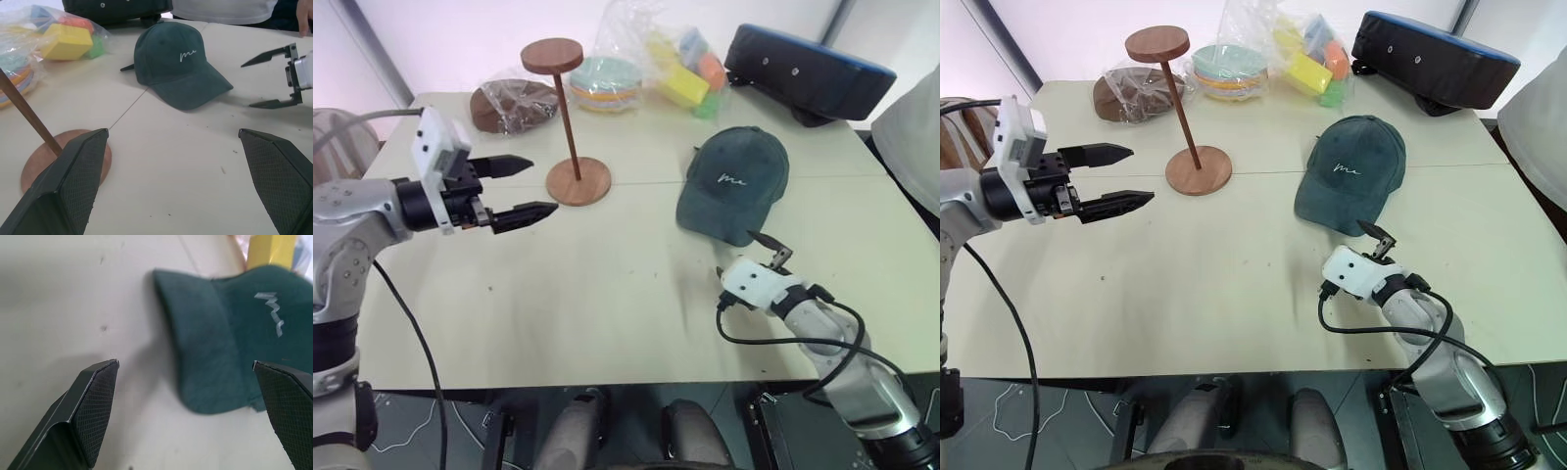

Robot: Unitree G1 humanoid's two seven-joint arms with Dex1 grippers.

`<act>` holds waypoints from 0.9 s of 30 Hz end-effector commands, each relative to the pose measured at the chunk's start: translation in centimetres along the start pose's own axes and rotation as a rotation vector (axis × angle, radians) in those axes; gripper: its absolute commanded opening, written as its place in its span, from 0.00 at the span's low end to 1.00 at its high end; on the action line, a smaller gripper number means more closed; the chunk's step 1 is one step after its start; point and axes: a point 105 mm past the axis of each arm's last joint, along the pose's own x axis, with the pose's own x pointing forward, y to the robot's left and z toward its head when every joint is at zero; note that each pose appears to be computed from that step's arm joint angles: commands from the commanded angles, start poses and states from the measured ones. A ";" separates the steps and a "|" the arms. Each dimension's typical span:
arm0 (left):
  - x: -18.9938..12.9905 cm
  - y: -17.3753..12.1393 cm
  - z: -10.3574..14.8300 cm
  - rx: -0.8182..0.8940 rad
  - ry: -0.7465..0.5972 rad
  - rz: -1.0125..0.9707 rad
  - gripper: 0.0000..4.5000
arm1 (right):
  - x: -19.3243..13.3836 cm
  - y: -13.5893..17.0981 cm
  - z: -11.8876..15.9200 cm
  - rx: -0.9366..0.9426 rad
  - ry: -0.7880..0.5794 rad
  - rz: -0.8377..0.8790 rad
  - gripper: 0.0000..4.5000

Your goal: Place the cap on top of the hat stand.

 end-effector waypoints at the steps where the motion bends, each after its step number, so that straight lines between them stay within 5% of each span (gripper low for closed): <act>1: -0.9 0.0 1.4 0.048 -0.021 0.028 1.00 | 0.5 -0.5 0.3 -0.027 -0.015 -0.054 1.00; 27: -1.7 -0.5 1.7 0.063 0.003 0.089 1.00 | 3.5 -1.0 -3.5 -0.109 0.141 -0.127 1.00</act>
